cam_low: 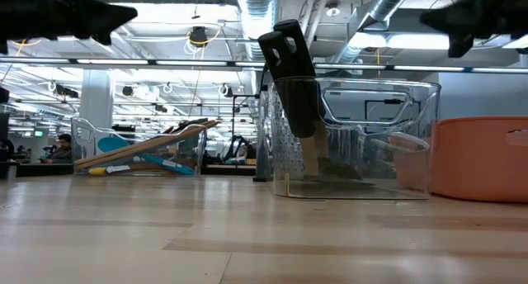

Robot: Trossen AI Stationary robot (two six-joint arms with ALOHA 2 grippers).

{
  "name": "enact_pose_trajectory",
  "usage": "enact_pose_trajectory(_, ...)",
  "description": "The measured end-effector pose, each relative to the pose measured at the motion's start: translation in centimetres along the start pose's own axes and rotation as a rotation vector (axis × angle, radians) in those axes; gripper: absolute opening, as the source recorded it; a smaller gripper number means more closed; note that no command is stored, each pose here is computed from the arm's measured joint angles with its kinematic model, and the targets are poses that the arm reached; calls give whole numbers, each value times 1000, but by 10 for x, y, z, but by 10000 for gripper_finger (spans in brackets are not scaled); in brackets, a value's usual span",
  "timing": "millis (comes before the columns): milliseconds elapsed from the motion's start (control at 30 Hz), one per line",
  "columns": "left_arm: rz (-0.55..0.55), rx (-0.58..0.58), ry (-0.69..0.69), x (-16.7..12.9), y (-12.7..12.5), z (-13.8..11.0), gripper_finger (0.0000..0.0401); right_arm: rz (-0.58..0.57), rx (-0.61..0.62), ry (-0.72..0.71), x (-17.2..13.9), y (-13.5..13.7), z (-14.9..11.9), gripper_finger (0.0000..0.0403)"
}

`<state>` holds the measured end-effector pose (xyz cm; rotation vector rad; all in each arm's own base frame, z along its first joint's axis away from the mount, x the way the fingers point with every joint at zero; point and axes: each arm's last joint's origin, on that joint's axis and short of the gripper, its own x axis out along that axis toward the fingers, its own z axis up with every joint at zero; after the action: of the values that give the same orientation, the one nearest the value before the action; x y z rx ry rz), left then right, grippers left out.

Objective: Pick & Place Kitchen Items
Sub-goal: Return to Home Position

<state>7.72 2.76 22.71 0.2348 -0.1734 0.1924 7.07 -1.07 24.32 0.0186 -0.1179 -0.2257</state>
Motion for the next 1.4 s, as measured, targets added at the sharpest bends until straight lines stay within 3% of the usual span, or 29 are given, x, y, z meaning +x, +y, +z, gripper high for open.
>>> enact_pose_trajectory(333, -10, -126, 92, 5, -7, -50, 2, 27, -29, 106, 11, 2, -44, 0)
enact_pose_trajectory(633, -13, -129, 112, 5, -8, -55, 2, 31, -65, 103, 17, 2, -78, 0)
enact_pose_trajectory(1400, -14, -130, 117, 5, -8, -56, 2, 14, -28, 97, 18, 1, -79, 0)
